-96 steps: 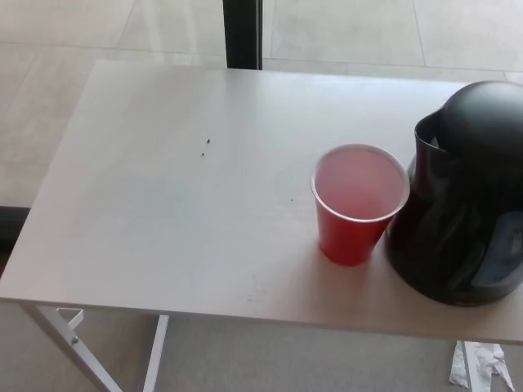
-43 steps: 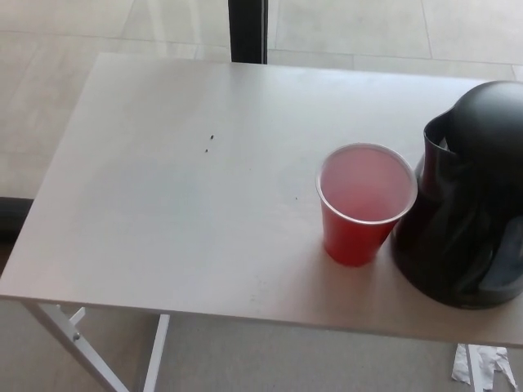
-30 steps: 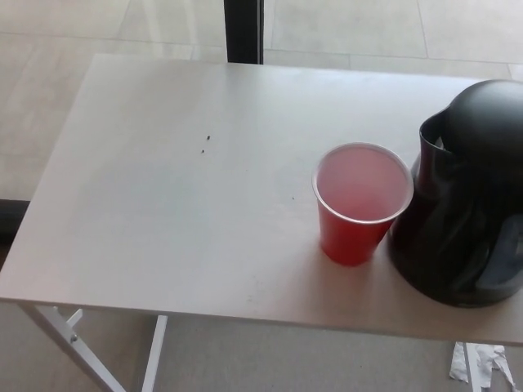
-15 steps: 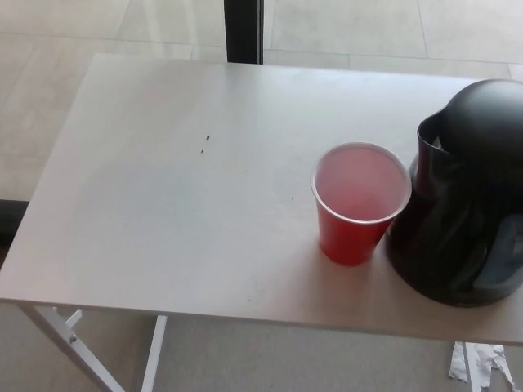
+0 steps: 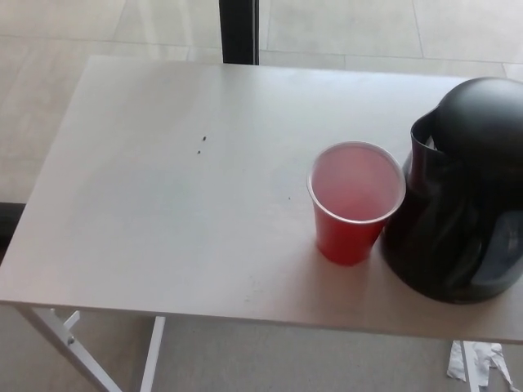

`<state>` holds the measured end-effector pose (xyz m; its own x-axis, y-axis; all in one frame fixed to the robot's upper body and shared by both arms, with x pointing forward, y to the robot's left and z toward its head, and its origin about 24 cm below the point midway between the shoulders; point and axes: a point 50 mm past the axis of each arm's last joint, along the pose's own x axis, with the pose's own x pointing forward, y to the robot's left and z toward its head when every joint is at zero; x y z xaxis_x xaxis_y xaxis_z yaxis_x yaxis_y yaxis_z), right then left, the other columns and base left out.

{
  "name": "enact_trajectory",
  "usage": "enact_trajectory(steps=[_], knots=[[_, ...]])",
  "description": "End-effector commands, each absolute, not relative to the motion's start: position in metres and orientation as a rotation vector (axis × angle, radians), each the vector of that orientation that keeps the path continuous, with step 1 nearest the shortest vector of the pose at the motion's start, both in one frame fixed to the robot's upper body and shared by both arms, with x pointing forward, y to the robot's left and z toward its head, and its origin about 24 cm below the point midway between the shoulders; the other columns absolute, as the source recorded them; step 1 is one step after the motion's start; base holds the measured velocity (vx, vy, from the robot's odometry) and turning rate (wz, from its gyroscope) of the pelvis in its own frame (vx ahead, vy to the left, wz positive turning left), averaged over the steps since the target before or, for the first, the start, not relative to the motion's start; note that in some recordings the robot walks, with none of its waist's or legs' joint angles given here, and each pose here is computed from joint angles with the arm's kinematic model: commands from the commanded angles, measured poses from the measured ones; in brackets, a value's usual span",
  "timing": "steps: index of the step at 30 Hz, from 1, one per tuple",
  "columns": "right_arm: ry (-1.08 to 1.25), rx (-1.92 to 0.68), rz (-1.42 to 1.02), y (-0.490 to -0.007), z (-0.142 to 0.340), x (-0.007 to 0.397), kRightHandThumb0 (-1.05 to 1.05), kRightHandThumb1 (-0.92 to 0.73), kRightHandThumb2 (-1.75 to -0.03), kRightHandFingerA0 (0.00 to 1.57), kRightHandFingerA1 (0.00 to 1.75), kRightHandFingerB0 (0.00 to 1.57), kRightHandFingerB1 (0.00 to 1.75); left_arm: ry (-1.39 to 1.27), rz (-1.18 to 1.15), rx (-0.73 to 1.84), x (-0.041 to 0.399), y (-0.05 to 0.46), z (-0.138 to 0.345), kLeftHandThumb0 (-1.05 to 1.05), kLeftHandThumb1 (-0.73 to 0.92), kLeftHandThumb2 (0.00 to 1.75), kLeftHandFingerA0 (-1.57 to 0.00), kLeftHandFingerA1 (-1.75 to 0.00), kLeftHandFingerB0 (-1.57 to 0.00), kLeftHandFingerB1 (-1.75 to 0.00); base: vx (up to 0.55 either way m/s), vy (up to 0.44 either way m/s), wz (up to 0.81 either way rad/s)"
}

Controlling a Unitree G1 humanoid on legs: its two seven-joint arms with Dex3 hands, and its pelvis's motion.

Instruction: The robot uses its right hand to lift up a kettle kept on the middle of the desk by its handle and tilt it into a glass kept next to it to pour out water

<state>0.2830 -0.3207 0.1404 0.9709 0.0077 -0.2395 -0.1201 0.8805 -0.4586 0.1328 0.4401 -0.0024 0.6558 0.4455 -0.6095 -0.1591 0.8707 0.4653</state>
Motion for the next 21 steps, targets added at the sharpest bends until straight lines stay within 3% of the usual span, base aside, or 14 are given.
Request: enact_trajectory(steps=[1, 4, 5, 6, 7, 8, 10, 12, 13, 14, 15, 17, 18, 21], knots=[[0.203, -0.496, 0.036, -0.307, 0.128, 0.283, -0.33, -0.74, -0.62, 0.91, 0.71, 0.36, 0.40, 0.771, 0.345, 0.402, 0.136, 0.440, 0.000, -1.05, 0.54, 1.09, -0.56, -0.63, -0.39, -0.91, 0.00, 0.000, 0.00], [0.167, -0.419, -0.014, -0.305, 0.127, 0.284, -0.27, -0.79, -0.62, 1.05, 0.96, 0.41, 0.42, 0.770, 0.338, 0.406, 0.137, 0.440, 0.000, -1.05, 0.41, 1.33, -0.56, -0.62, -0.38, -0.91, 0.00, 0.000, 0.00], [0.159, -0.381, -0.029, -0.304, 0.127, 0.285, -0.24, -0.80, -0.65, 1.11, 1.28, 0.46, 0.44, 0.774, 0.350, 0.400, 0.136, 0.440, -0.001, -1.05, 0.56, 1.07, -0.57, -0.60, -0.35, -0.90, 0.00, 0.000, 0.00], [0.145, -0.314, -0.047, -0.302, 0.126, 0.286, -0.20, -0.84, -0.65, 1.12, 1.37, 0.49, 0.44, 0.780, 0.362, 0.391, 0.135, 0.440, -0.003, -1.05, 0.44, 1.32, -0.56, -0.59, -0.39, -0.86, 0.00, 0.000, 0.00], [0.133, -0.318, -0.042, -0.299, 0.126, 0.286, -0.17, -0.84, -0.65, 1.12, 1.49, 0.58, 0.47, 0.774, 0.342, 0.398, 0.136, 0.439, -0.002, -1.05, 0.57, 1.06, -0.55, -0.65, -0.39, -0.94, 0.00, 0.000, 0.00], [0.120, -0.352, -0.032, -0.298, 0.127, 0.287, -0.13, -0.82, -0.68, 1.04, 1.56, 0.61, 0.51, 0.772, 0.331, 0.405, 0.136, 0.438, -0.001, -1.05, 0.44, 1.33, -0.54, -0.61, -0.38, -0.90, 0.00, 0.000, 0.00], [0.104, -0.391, 0.000, -0.297, 0.127, 0.287, 0.01, -0.78, -0.83, 1.01, 1.52, 0.75, 0.59, 0.775, 0.330, 0.408, 0.137, 0.438, -0.002, -1.05, 0.59, 1.05, -0.54, -0.66, -0.38, -0.93, 0.00, 0.000, 0.00], [0.096, -0.444, 0.025, -0.295, 0.127, 0.288, 0.04, -0.69, -0.95, 0.98, 1.52, 0.85, 0.64, 0.774, 0.330, 0.406, 0.137, 0.438, -0.002, -1.05, 0.57, 1.06, -0.56, -0.66, -0.39, -0.93, 0.00, 0.000, 0.00], [0.093, -0.433, 0.039, -0.294, 0.127, 0.289, 0.03, -0.67, -0.98, 0.97, 1.55, 0.89, 0.71, 0.783, 0.336, 0.414, 0.136, 0.439, -0.003, -1.05, 0.45, 1.33, -0.55, -0.58, -0.37, -0.86, 0.00, 0.000, 0.00], [0.078, -0.438, 0.047, -0.294, 0.127, 0.289, 0.02, -0.61, -1.05, 0.97, 1.53, 0.94, 0.82, 0.782, 0.333, 0.410, 0.137, 0.438, -0.002, -1.05, 0.57, 1.07, -0.56, -0.60, -0.38, -0.87, 0.00, 0.000, 0.00], [0.056, -0.441, 0.058, -0.293, 0.128, 0.289, 0.00, -0.57, -1.17, 1.18, 1.27, 0.95, 0.96, 0.777, 0.320, 0.424, 0.137, 0.437, -0.001, -1.05, 0.59, 1.06, -0.54, -0.63, -0.37, -0.91, 0.00, 0.000, 0.00], [0.051, -0.443, 0.059, -0.293, 0.127, 0.288, 0.00, -0.57, -1.19, 1.16, 1.27, 0.99, 1.04, 0.777, 0.316, 0.426, 0.137, 0.437, -0.001, -1.05, 0.58, 1.06, -0.55, -0.65, -0.42, -0.93, 0.00, 0.000, 0.00], [0.046, -0.448, 0.057, -0.292, 0.127, 0.288, 0.00, -0.54, -1.21, 0.95, 1.57, 0.95, 1.20, 0.778, 0.315, 0.425, 0.137, 0.437, -0.001, -1.05, 0.59, 1.05, -0.55, -0.65, -0.41, -0.92, 0.00, 0.000, 0.00], [0.048, -0.517, 0.023, -0.291, 0.129, 0.289, 0.01, -0.48, -1.29, 0.89, 1.61, 0.87, 1.40, 0.785, 0.317, 0.420, 0.136, 0.437, -0.003, -1.05, 0.58, 1.06, -0.55, -0.64, -0.42, -0.91, 0.00, 0.000, 0.00]])
